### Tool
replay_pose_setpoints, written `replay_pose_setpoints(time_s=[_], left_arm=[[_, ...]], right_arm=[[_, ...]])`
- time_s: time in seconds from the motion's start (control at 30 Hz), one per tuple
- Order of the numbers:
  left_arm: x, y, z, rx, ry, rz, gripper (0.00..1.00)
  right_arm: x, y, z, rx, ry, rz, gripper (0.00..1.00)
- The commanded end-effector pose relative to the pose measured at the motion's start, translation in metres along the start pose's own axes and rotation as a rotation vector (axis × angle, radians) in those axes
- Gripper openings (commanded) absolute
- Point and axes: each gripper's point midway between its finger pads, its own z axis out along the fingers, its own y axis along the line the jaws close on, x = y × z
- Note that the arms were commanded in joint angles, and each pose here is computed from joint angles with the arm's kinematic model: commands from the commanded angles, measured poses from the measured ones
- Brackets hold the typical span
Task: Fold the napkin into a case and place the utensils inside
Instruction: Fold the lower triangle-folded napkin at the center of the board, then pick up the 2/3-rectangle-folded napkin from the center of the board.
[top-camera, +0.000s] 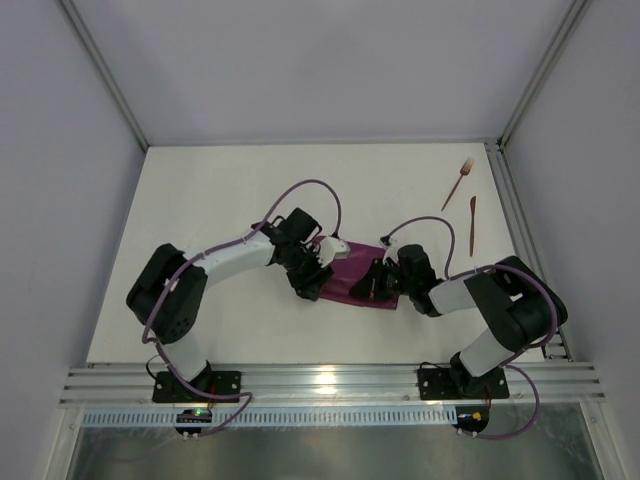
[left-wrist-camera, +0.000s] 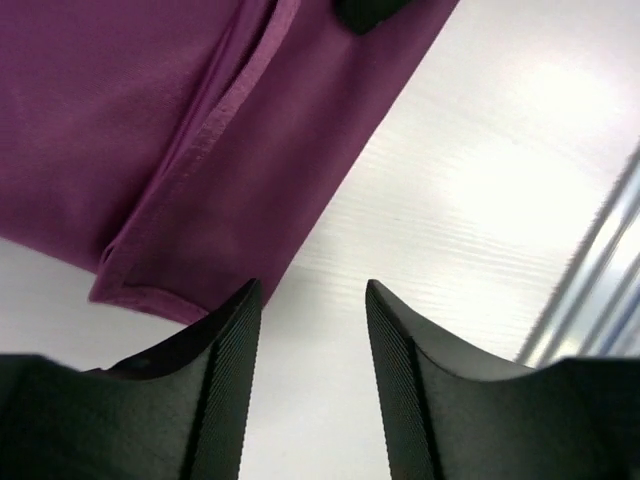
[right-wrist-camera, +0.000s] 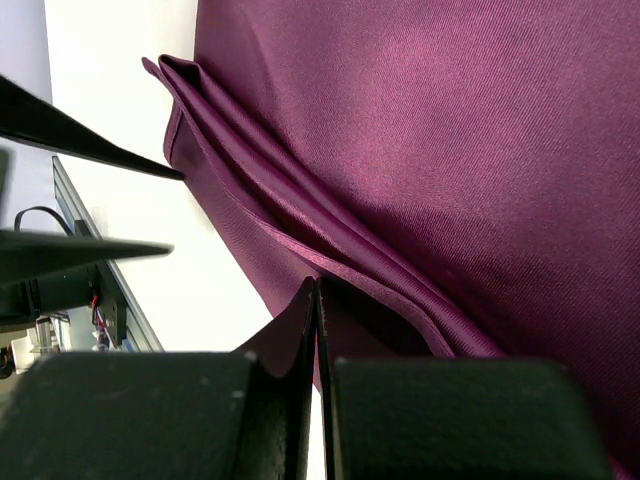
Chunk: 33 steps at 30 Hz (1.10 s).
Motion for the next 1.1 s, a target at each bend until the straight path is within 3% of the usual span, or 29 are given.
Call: replay_pose_setpoints(time_s=[0.0, 0.07, 0.1, 0.2, 0.3, 0.43, 0.57, 0.83, 1.0, 1.07], left_arm=[[-0.06, -0.009, -0.063, 0.069, -0.246, -0.005, 0.5], [-0.081, 0.026, -0.085, -0.04, -0.346, -0.096, 0.57], [-0.079, 0.055, -0.093, -0.103, -0.376, -0.229, 0.58], [-0.077, 0.098, -0.081, -0.178, -0.36, -0.338, 0.59], [-0.078, 0.107, -0.054, -0.121, -0.322, -0.357, 0.6], [-0.083, 0.117, -0.033, -0.114, -0.302, -0.329, 0.69], [-0.086, 0.127, -0.018, -0.115, -0.277, -0.344, 0.71], [-0.078, 0.137, 0.004, -0.133, -0.224, -0.418, 0.63], [-0.065, 0.131, 0.017, -0.091, -0.176, -0.454, 0.48], [-0.062, 0.127, 0.02, -0.072, -0.17, -0.453, 0.46]], right_arm=[[0.006, -0.008, 0.0, 0.028, 0.025, -0.014, 0.03], [0.008, -0.009, 0.0, 0.026, 0.031, -0.013, 0.03], [0.007, -0.008, 0.0, 0.022, 0.03, -0.014, 0.03], [0.008, -0.008, 0.002, 0.014, 0.034, -0.013, 0.03], [0.007, -0.007, 0.003, 0.009, 0.035, -0.016, 0.03], [0.009, -0.008, 0.004, 0.006, 0.046, -0.013, 0.03], [0.01, -0.009, 0.004, 0.004, 0.044, -0.009, 0.03], [0.011, -0.007, 0.004, -0.006, 0.049, -0.013, 0.03], [0.01, -0.008, 0.004, -0.006, 0.052, -0.008, 0.03], [0.009, -0.009, 0.004, -0.005, 0.05, -0.007, 0.03]])
